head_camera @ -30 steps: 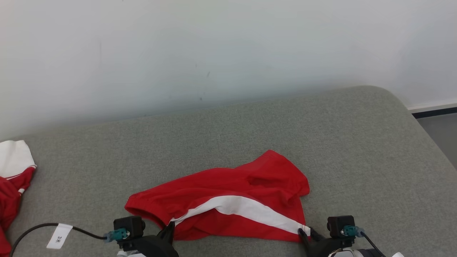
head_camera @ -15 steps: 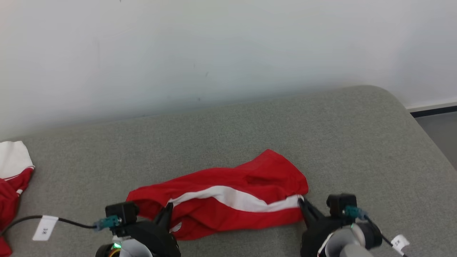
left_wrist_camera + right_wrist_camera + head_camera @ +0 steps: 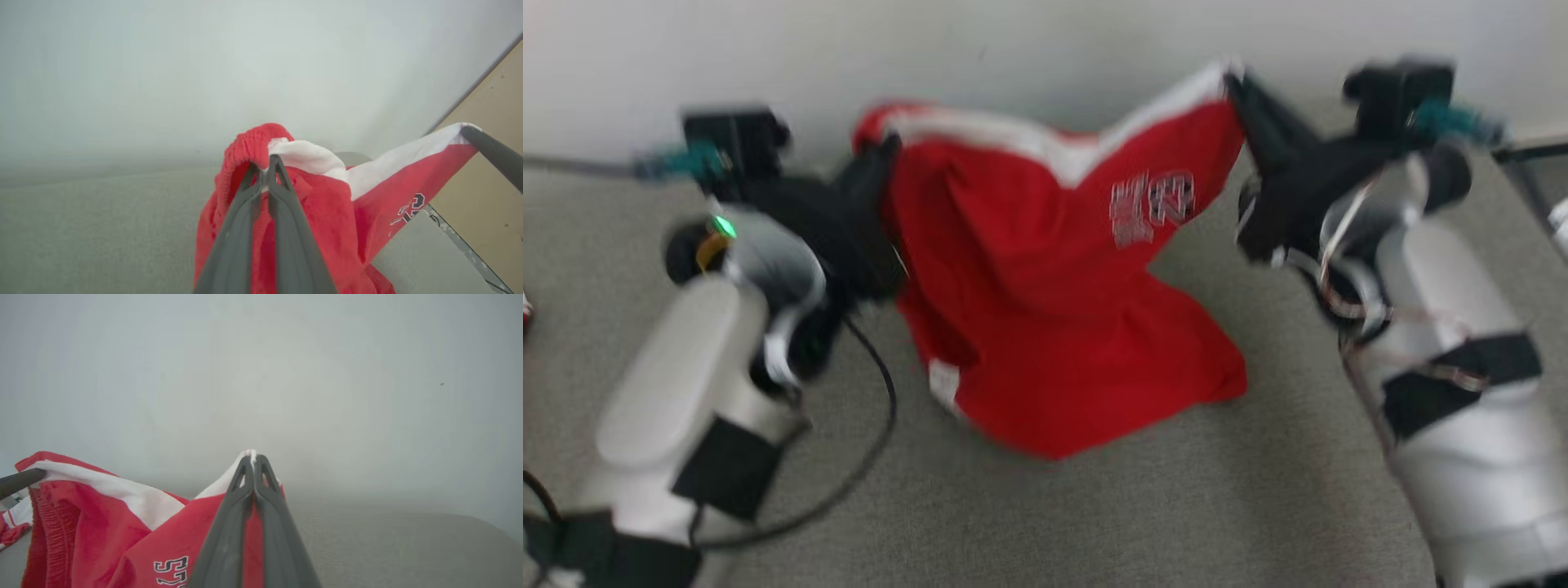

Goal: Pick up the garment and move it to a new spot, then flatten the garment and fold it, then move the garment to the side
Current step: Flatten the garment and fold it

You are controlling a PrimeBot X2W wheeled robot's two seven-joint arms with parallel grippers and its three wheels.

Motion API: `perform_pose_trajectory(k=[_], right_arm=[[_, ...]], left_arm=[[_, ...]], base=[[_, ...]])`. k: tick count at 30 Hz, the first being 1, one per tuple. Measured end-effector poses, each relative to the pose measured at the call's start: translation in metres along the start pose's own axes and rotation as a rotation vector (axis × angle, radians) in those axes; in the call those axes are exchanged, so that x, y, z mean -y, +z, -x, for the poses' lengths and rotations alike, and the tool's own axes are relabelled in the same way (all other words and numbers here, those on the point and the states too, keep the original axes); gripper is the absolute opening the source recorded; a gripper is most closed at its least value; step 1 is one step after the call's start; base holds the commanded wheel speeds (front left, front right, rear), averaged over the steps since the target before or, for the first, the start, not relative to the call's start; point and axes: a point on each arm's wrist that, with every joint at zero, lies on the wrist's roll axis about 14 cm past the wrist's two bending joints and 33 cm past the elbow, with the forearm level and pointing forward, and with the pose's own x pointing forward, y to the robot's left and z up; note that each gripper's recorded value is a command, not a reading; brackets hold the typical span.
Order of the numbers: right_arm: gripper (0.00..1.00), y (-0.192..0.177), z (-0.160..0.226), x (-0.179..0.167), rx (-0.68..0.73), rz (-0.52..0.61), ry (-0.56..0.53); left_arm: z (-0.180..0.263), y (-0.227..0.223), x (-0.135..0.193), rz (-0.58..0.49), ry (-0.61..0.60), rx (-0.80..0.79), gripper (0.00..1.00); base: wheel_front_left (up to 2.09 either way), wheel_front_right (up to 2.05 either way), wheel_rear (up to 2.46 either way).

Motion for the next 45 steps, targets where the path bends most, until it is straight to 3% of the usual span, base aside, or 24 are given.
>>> perform_pose_trajectory(k=[5,11,15,18,23,30,35,40,45], right_arm=[[0.00,0.057,-0.052,0.019,0.155,0.062,-0.026],[0.00,0.111,-0.084,0.037,0.389,0.169,-0.073],[0.00,0.130,-0.088,0.046,0.488,0.203,-0.104],[0.00,0.108,-0.094,0.037,0.427,0.207,-0.084],[0.00,0.015,-0.086,0.024,0.151,0.198,-0.028],[0.00,-0.091,-0.014,0.031,-0.176,0.252,0.039],[0.00,-0.111,0.054,0.039,-0.290,0.258,0.058],[0.00,-0.105,0.098,0.019,-0.305,0.207,0.094],[0.00,-0.099,0.150,0.022,-0.340,0.173,0.048]], left_arm=[[-0.039,0.059,-0.030,-0.038,0.044,0.152,0.00],[-0.060,0.130,-0.030,-0.101,-0.010,0.460,0.00],[-0.059,0.139,-0.016,-0.119,-0.069,0.571,0.00],[-0.062,0.104,-0.014,-0.112,-0.083,0.488,0.00],[-0.047,0.013,-0.034,-0.054,-0.028,0.288,0.00],[0.005,-0.102,-0.028,0.016,-0.009,0.003,0.00],[0.054,-0.141,-0.011,0.028,-0.032,-0.117,0.00],[0.090,-0.154,-0.003,-0.038,-0.042,-0.168,0.00],[0.121,-0.157,0.009,-0.074,-0.041,-0.187,0.00]], base=[[0.00,0.00,0.00],[0.00,0.00,0.00],[0.00,0.00,0.00],[0.00,0.00,0.00],[0.00,0.00,0.00],[0.00,0.00,0.00],[0.00,0.00,0.00],[0.00,0.00,0.00],[0.00,0.00,0.00]])
